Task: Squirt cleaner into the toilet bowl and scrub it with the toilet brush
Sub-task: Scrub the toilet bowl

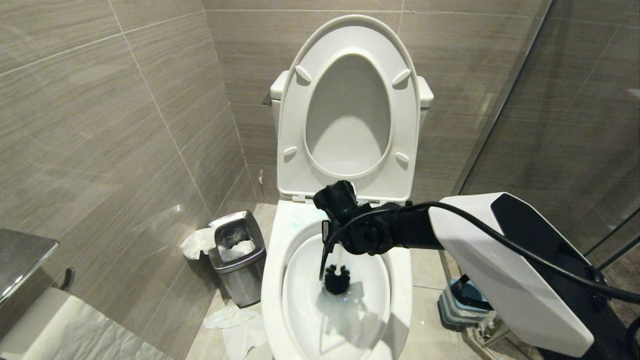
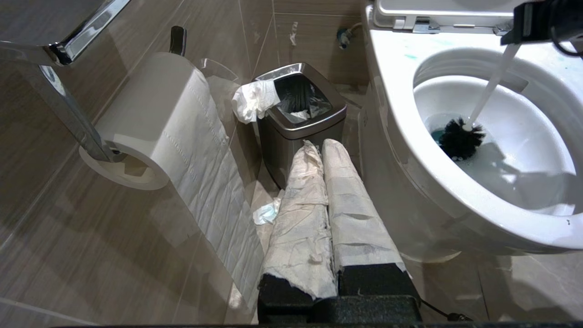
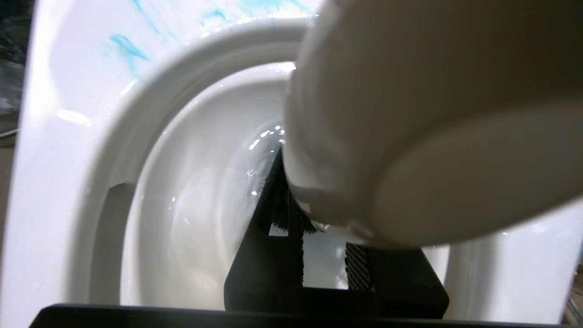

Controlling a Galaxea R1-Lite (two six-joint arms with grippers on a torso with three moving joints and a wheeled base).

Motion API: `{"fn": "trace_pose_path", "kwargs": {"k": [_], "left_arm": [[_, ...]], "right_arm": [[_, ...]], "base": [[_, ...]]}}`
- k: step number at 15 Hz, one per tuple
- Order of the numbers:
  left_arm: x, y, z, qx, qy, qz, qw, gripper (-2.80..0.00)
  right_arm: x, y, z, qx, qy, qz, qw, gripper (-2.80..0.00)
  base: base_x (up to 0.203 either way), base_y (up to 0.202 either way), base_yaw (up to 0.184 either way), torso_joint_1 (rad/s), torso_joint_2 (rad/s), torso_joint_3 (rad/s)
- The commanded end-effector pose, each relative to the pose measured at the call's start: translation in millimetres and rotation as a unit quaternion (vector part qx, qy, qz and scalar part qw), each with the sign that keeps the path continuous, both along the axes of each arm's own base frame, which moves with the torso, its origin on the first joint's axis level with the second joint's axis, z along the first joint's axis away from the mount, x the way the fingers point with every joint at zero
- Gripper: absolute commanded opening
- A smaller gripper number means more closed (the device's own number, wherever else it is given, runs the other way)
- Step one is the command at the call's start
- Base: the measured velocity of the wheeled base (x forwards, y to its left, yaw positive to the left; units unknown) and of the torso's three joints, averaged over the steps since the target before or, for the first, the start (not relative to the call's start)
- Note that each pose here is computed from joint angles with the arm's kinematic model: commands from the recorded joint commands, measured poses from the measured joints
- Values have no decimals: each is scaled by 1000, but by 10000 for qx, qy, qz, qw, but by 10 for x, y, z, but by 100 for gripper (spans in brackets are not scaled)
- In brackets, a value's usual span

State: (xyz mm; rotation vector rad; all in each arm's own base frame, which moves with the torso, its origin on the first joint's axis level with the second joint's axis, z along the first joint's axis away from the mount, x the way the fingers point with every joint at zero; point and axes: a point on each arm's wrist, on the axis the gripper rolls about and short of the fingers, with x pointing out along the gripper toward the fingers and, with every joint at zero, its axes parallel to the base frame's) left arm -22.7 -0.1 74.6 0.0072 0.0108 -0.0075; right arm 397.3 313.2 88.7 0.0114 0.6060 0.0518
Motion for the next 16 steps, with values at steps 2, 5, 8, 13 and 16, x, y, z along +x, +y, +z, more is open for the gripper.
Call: {"fn": "trace_pose_path", "kwargs": {"k": [2, 5, 8, 13, 16], "left_arm": [[1, 0, -4, 2, 7, 7, 10000, -280], [1, 0, -4, 2, 7, 7, 10000, -280], [1, 0, -6, 2, 14, 7, 10000, -280], [1, 0, -3, -28, 0, 7, 10000, -280], [1, 0, -3, -28, 0, 7, 10000, -280]], "right_arm": [[-338, -113, 781, 322, -344, 130, 9988, -280], [-839, -310, 1401, 454, -397, 286, 9978, -280], [-1055, -452, 1552, 250, -185, 285, 9991, -280], [-800, -271, 1148, 12, -69, 204, 9998, -280], [-559, -166, 818, -221, -86, 138, 9996, -280]], "base": [[0, 0, 0, 0, 0, 0], [0, 0, 0, 0, 0, 0], [0, 0, 0, 0, 0, 0], [0, 0, 0, 0, 0, 0], [0, 0, 0, 0, 0, 0]]}}
